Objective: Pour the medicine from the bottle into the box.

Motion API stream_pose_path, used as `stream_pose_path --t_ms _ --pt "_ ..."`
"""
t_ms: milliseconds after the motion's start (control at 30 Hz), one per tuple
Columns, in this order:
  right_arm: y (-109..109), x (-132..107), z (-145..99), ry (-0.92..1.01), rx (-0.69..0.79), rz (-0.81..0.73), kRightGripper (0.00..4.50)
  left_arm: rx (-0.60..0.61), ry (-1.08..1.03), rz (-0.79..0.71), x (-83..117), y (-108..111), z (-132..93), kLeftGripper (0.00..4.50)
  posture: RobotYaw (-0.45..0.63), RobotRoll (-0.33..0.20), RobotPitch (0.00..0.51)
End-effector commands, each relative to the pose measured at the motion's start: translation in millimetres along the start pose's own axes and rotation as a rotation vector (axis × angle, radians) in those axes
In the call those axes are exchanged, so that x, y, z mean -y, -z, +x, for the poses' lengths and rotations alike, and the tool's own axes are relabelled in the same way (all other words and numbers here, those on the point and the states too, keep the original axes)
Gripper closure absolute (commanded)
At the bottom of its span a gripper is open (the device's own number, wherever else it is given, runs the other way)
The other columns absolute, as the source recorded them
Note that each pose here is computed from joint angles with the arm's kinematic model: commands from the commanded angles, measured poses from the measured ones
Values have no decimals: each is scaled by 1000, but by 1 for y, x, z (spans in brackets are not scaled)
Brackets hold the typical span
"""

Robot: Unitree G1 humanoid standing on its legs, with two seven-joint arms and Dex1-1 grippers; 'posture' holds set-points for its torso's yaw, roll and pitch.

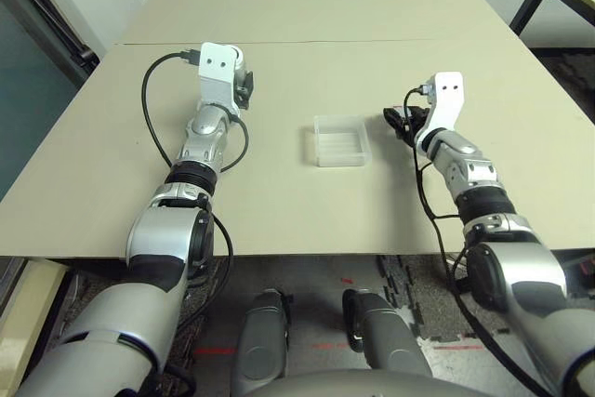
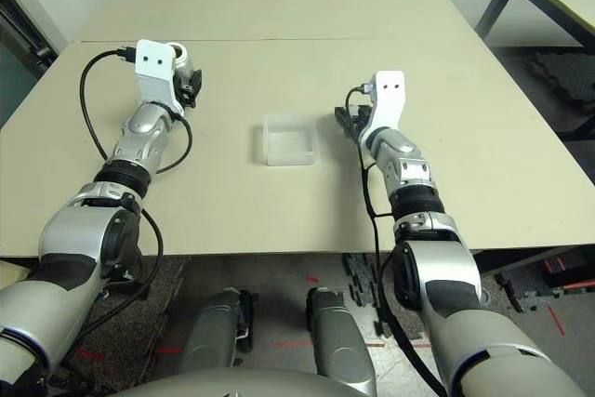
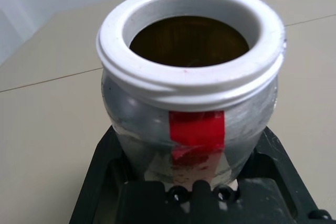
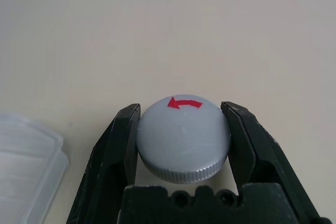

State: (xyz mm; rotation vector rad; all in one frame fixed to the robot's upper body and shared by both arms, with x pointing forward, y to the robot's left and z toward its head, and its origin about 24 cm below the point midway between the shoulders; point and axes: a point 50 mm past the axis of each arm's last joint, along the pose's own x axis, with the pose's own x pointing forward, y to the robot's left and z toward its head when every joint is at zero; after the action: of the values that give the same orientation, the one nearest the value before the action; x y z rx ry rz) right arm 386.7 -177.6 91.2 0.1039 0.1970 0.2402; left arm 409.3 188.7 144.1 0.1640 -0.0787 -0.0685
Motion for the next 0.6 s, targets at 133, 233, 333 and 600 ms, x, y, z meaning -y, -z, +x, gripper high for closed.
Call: stream_pose_path --t_ms 133,233,333,600 --pt "7 4 1 7 -37 -24 1915 -13 -32 -10 -8 6 -3 1961 96 0 92" --pt "6 5 1 4 -35 -37 476 -19 -39 -25 -9 7 -4 1961 95 0 91" --pt "2 7 2 8 -22 -46 0 -31 -48 -55 -10 8 -4 1961 89 0 89" --pt "-15 9 2 7 35 -56 0 -72 -38 -81 -10 14 -4 1961 75 0 91"
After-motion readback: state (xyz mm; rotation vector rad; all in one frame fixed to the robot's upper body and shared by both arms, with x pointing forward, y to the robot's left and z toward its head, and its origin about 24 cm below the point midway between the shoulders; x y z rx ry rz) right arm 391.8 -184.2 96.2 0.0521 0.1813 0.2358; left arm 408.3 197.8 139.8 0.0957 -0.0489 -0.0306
